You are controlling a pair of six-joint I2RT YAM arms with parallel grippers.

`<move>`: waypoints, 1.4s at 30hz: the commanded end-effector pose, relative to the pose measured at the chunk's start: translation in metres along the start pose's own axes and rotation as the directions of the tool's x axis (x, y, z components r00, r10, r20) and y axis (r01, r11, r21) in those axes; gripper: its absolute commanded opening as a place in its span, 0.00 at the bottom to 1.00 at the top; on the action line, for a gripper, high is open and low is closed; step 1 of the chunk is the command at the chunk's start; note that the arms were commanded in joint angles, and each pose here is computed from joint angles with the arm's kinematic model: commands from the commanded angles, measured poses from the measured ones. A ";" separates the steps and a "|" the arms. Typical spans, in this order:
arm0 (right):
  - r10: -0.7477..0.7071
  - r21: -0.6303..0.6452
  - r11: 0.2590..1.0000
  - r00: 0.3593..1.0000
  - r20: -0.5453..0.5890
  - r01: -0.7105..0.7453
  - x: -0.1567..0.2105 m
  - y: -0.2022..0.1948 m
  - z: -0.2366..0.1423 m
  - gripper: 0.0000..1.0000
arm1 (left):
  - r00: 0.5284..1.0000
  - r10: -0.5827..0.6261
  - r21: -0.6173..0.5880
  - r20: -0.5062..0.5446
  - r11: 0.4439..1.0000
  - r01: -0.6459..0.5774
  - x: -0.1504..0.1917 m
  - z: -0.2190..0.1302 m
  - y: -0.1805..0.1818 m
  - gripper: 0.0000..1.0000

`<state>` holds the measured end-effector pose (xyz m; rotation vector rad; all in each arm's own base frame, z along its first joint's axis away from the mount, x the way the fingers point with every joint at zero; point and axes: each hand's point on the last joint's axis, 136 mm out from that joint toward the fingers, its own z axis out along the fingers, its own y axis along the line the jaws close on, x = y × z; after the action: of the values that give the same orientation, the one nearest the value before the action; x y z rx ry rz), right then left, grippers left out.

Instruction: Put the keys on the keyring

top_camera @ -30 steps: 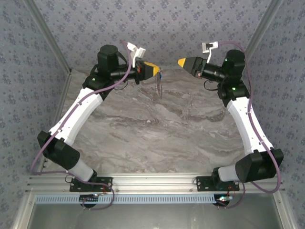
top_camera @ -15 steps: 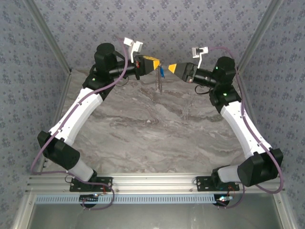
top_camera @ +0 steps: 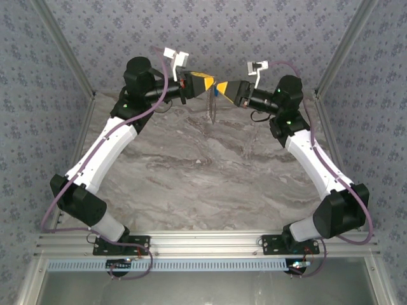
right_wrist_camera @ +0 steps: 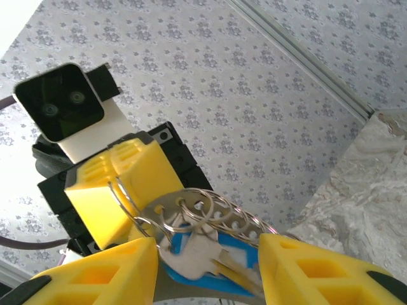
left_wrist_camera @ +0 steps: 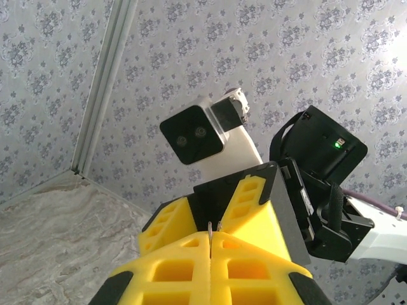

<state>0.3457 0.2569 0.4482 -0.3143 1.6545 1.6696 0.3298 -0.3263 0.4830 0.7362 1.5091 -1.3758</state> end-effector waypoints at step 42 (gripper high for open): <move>-0.044 0.062 0.997 0.997 0.065 0.040 -0.021 0.017 -0.040 0.37 | 0.994 0.074 0.038 0.075 0.996 -0.077 -0.021 -0.017 -0.026 0.00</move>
<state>0.3449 0.2244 0.4341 -0.2356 1.7241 1.5980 0.3250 -0.3199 0.4872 0.7353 1.4750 -1.3657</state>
